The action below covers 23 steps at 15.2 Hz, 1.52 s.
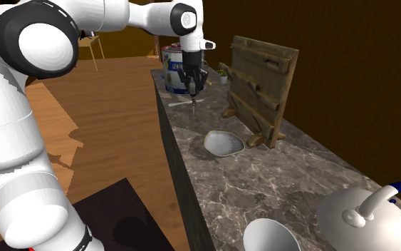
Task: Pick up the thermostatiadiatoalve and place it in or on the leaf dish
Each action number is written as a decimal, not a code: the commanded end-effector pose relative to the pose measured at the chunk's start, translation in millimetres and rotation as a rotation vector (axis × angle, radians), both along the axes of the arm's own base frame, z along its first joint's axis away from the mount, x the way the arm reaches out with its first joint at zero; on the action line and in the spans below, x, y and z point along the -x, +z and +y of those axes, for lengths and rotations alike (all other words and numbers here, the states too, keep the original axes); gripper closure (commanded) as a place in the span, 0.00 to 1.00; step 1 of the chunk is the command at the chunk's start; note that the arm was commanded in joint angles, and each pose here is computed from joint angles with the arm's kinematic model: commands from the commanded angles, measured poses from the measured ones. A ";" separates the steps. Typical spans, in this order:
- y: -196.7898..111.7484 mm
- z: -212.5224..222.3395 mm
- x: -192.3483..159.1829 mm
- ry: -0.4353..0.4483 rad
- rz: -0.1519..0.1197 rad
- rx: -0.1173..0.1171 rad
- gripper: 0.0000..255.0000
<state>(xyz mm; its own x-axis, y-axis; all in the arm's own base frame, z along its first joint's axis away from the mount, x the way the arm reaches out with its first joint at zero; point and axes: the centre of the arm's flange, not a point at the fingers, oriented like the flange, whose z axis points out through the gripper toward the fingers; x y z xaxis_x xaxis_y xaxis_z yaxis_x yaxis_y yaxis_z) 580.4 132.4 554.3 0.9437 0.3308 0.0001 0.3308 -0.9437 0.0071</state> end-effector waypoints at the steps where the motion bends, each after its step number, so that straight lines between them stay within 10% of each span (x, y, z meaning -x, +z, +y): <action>1: 10.3 0.4 0.0 0.000 0.001 0.000 1.00; 23: 49.0 -190.1 6.0 0.000 0.001 0.000 1.00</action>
